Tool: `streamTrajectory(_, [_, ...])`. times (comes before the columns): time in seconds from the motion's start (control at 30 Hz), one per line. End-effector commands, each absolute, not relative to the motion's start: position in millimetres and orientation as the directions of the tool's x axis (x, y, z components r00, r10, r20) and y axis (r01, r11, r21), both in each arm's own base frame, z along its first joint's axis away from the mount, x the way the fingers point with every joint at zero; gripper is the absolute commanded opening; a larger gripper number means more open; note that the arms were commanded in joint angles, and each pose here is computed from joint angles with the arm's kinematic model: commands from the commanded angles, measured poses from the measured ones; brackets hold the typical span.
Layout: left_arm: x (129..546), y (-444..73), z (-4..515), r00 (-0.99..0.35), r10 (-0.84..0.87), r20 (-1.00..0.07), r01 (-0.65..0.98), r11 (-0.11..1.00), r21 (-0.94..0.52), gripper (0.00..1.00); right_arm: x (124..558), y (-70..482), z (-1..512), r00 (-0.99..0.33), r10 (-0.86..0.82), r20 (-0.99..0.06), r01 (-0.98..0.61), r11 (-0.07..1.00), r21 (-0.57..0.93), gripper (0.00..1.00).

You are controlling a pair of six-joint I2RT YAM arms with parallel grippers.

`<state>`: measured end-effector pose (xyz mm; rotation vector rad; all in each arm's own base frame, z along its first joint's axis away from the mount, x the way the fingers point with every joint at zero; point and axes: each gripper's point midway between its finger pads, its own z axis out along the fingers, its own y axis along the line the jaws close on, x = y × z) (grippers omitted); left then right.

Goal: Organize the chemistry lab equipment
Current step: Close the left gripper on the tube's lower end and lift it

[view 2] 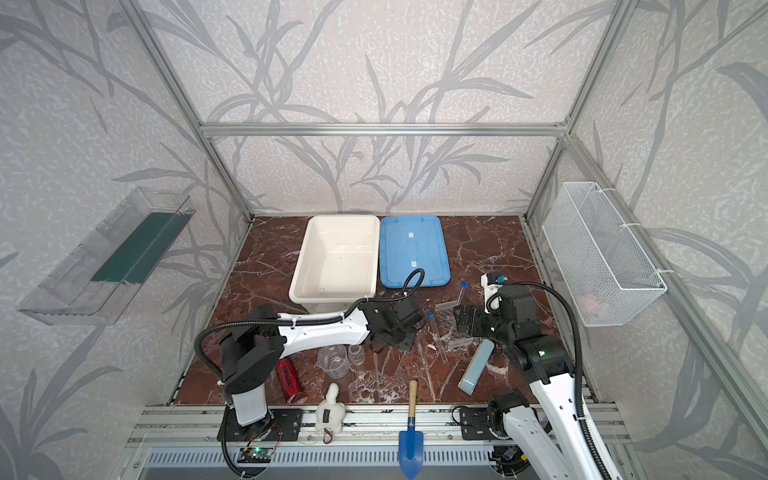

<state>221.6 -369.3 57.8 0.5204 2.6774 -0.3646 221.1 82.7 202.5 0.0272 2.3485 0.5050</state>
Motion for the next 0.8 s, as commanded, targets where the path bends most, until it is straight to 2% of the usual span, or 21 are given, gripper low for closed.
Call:
streamTrajectory(0.0, [235, -371, 65, -0.820, 0.287, -0.495, 0.418, 0.892, -0.175, 0.16, 228, 94, 216, -0.728, 0.173, -0.664, -0.163, 0.897, 0.412, 0.90])
streamTrajectory(0.07, [235, -364, 54, -0.857, 0.311, -0.411, 0.397, 0.907, -0.141, 0.20, 230, 93, 212, -0.736, 0.168, -0.655, -0.153, 0.902, 0.404, 0.90])
streamTrajectory(0.17, [227, -376, 49, -0.848, 0.346, -0.402, 0.440, 0.882, -0.170, 0.35, 229, 90, 210, -0.740, 0.159, -0.654, -0.147, 0.911, 0.387, 0.90])
streamTrajectory(0.3, [227, -369, 35, -0.861, 0.365, -0.353, 0.428, 0.896, -0.118, 0.42, 225, 84, 210, -0.727, 0.153, -0.669, -0.140, 0.921, 0.362, 0.90])
streamTrajectory(0.5, [229, -371, 29, -0.868, 0.362, -0.341, 0.422, 0.899, -0.119, 0.44, 222, 85, 206, -0.731, 0.141, -0.668, -0.149, 0.922, 0.358, 0.89])
streamTrajectory(0.6, [230, -367, 26, -0.876, 0.359, -0.321, 0.403, 0.911, -0.083, 0.39, 223, 84, 207, -0.728, 0.138, -0.672, -0.152, 0.923, 0.355, 0.89])
streamTrajectory(0.67, [228, -360, 24, -0.889, 0.371, -0.267, 0.394, 0.919, -0.036, 0.34, 223, 85, 208, -0.728, 0.137, -0.672, -0.154, 0.923, 0.354, 0.89])
streamTrajectory(0.77, [218, -353, 22, -0.899, 0.395, -0.191, 0.399, 0.917, 0.019, 0.32, 223, 83, 208, -0.728, 0.136, -0.672, -0.148, 0.926, 0.346, 0.87])
